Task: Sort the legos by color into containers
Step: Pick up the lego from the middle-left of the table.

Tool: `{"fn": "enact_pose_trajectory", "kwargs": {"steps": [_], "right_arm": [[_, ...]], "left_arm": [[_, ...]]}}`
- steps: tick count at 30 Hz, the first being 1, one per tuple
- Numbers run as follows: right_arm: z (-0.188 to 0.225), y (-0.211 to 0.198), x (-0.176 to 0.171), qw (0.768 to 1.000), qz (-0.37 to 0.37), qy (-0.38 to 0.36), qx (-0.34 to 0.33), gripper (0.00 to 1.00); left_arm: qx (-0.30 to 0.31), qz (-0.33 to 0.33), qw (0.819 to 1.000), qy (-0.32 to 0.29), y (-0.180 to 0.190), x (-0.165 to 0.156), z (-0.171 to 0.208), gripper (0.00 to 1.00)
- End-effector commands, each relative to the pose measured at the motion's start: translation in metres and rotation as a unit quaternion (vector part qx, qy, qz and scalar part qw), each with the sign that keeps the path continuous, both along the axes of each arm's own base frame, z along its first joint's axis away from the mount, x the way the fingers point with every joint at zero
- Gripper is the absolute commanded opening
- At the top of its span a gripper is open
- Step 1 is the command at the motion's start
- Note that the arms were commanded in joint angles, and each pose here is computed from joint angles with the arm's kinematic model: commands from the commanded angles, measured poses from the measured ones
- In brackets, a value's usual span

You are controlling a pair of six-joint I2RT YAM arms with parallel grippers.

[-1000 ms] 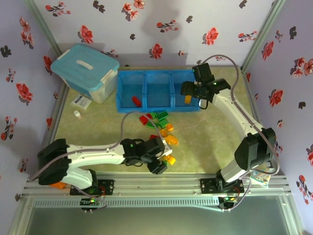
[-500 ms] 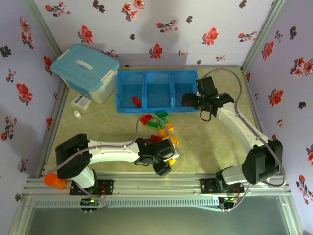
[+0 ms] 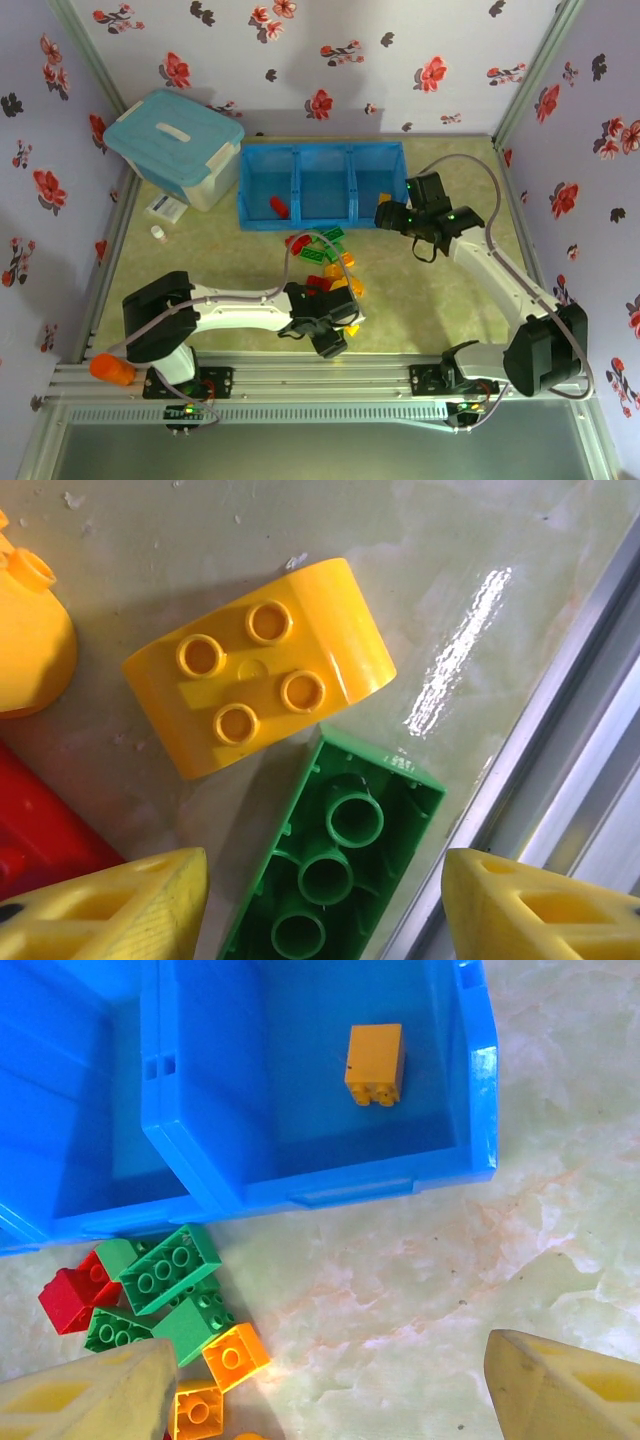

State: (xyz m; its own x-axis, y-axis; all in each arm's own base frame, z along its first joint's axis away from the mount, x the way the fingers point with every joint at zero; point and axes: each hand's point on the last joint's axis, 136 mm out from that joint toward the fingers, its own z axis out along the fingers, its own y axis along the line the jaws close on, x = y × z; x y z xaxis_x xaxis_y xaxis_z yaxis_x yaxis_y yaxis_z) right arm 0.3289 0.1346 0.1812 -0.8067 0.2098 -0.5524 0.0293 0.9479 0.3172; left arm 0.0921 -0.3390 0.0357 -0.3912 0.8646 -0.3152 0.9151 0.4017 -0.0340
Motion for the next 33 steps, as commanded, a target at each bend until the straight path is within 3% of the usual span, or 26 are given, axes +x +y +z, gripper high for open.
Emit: {"fn": "enact_pose_trajectory", "kwargs": {"steps": [1, 7, 17, 20, 27, 33], "right_arm": [[0.004, -0.002, -0.002, 1.000, -0.010, -0.012, 0.011, 0.81], [0.000, -0.005, -0.007, 1.000, -0.013, -0.012, 0.014, 0.81], [-0.007, -0.008, -0.016, 0.999, -0.022, -0.009, 0.024, 0.80], [-0.014, -0.010, -0.022, 0.999, -0.027, -0.004, 0.028, 0.80], [-0.038, -0.014, -0.046, 0.998, -0.034, 0.012, 0.045, 0.80], [-0.063, -0.010, -0.068, 0.996, -0.032, 0.033, 0.070, 0.79]], "left_arm": [[0.028, -0.010, 0.999, -0.013, 0.006, 0.002, -0.009, 0.63], [0.040, -0.010, 0.999, -0.019, 0.008, 0.005, -0.019, 0.62], [0.037, -0.006, 0.999, -0.037, 0.005, 0.012, -0.016, 0.28], [0.017, 0.003, 0.999, -0.045, 0.002, 0.018, -0.002, 0.26], [-0.088, 0.099, 0.988, -0.074, 0.007, 0.079, 0.065, 0.24], [-0.184, 0.224, 0.950, -0.112, 0.023, 0.157, 0.131, 0.24]]}}
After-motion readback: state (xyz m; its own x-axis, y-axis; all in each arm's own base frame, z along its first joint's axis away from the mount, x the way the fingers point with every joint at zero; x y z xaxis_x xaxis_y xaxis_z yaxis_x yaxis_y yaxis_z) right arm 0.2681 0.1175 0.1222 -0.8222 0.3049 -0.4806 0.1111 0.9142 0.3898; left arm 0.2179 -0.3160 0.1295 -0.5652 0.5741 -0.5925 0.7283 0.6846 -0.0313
